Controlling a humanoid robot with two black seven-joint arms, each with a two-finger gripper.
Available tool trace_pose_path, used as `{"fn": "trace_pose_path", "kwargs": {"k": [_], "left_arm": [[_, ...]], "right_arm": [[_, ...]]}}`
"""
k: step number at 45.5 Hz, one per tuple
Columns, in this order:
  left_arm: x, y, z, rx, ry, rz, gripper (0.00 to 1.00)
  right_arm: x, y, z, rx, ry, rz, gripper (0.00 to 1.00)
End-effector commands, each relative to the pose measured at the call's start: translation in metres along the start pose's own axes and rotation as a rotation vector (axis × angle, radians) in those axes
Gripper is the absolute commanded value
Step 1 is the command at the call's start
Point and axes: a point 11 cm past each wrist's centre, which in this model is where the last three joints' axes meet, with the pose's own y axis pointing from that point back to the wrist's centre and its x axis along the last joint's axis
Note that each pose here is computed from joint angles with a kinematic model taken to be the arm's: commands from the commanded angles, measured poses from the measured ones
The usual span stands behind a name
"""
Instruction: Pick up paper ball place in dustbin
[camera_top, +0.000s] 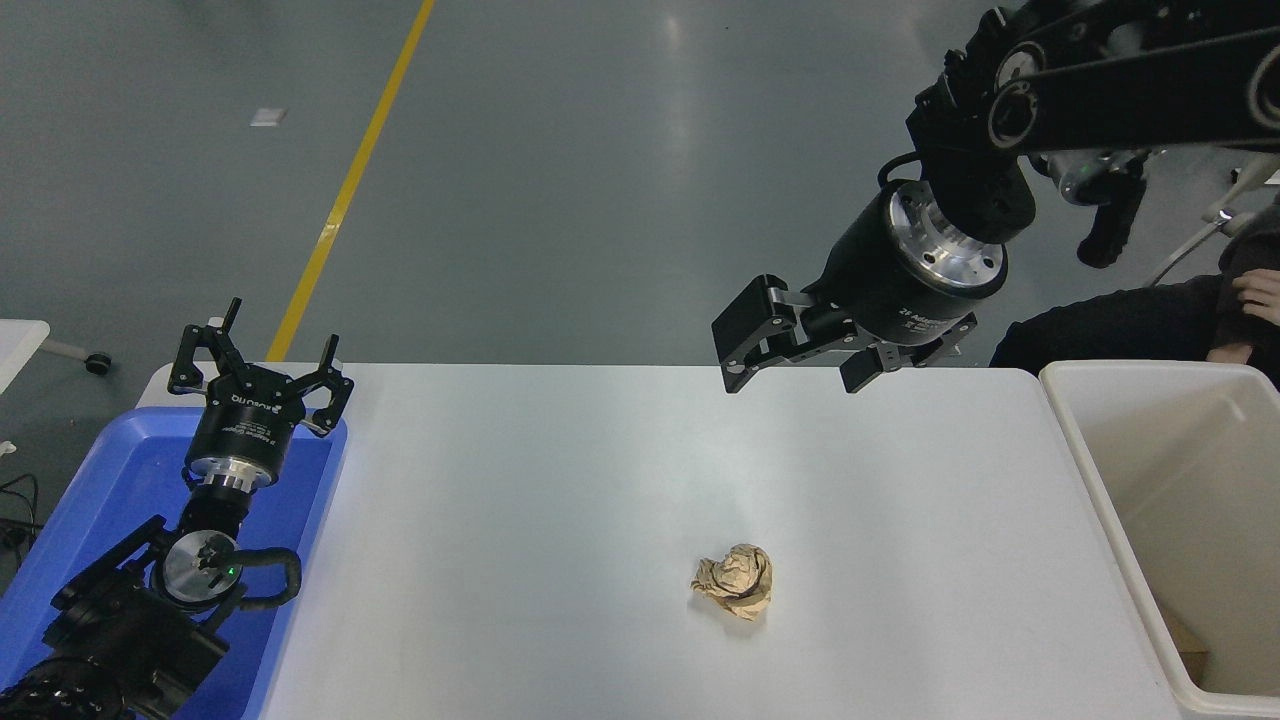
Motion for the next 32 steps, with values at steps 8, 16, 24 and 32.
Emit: {"fn": "trace_pose_path", "kwargs": {"k": [8, 16, 24, 32], "left_arm": [[0.000, -0.001, 0.001, -0.006, 0.001, 0.002, 1.00], [0.000, 0.000, 0.001, -0.006, 0.001, 0.003, 1.00], [0.000, 0.000, 0.001, -0.006, 0.001, 0.003, 1.00], [0.000, 0.000, 0.001, -0.006, 0.001, 0.003, 1.00]], "right_arm": [[0.002, 0.002, 0.008, -0.014, -0.031, 0.016, 1.00], [0.002, -0.002, 0.012, -0.013, -0.041, 0.010, 1.00], [0.004, -0.019, 0.031, -0.023, -0.086, 0.017, 1.00], [0.003, -0.075, 0.053, -0.020, -0.142, 0.035, 1.00]]}}
